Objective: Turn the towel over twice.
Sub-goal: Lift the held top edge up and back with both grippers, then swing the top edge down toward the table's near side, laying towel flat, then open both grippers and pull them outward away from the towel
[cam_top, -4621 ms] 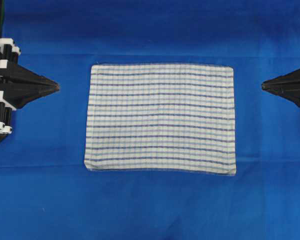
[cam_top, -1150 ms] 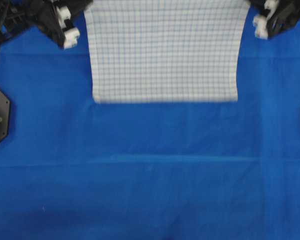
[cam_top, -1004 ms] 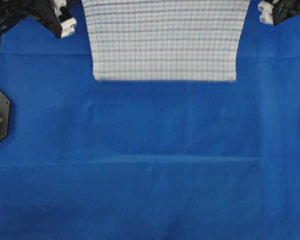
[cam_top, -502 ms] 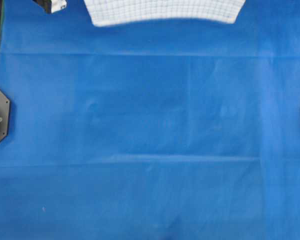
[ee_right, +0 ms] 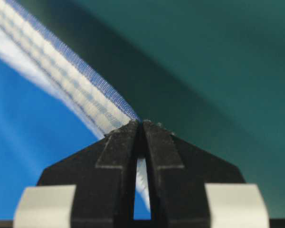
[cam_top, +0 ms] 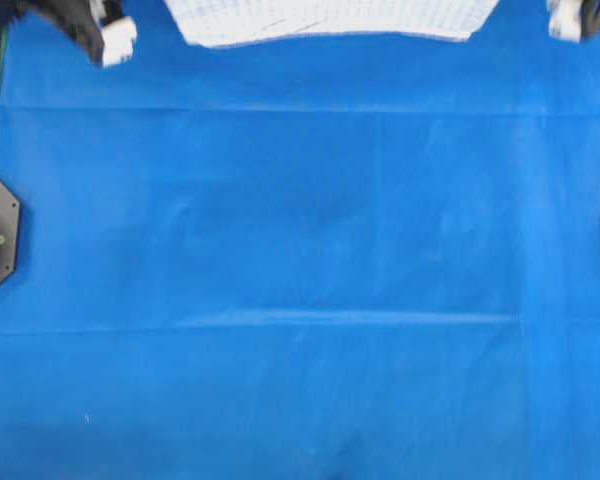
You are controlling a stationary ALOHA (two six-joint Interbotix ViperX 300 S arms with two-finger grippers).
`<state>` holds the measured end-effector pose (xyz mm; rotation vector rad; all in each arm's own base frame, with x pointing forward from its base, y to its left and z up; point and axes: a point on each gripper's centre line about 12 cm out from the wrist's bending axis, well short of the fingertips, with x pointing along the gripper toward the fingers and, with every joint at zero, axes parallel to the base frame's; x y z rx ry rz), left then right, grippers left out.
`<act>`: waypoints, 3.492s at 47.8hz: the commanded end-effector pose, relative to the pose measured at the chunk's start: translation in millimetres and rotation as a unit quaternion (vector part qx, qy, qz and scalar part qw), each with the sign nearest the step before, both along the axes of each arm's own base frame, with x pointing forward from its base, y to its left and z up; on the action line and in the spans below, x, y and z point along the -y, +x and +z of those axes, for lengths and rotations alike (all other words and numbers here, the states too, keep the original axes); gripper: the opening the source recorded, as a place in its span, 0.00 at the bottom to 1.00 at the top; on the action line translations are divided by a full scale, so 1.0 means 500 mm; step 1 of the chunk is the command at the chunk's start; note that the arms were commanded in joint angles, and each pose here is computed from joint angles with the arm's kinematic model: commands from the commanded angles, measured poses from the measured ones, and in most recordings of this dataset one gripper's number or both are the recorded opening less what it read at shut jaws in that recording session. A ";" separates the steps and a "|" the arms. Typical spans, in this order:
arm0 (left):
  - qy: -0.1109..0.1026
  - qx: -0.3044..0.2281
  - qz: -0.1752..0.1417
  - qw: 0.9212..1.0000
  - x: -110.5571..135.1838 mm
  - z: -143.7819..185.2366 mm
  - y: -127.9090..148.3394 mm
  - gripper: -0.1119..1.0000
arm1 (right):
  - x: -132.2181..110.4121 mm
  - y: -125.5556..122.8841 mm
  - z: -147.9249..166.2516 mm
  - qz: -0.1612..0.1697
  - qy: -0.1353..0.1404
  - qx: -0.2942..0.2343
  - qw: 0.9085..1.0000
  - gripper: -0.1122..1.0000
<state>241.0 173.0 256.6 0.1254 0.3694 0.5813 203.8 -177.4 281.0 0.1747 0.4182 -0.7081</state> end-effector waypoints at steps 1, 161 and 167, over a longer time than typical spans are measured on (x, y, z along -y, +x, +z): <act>-0.019 -0.010 -0.018 1.000 0.026 -0.031 0.007 0.13 | -0.029 0.005 -0.035 0.015 0.031 -0.001 0.999 0.15; -0.085 0.116 -0.274 0.951 0.343 -0.020 -0.097 0.83 | -0.314 -0.008 -0.040 0.284 -0.018 0.082 0.955 0.68; -0.086 0.109 -0.265 0.954 0.336 -0.029 -0.091 0.83 | -0.309 -0.004 -0.044 0.280 -0.015 0.080 0.957 0.68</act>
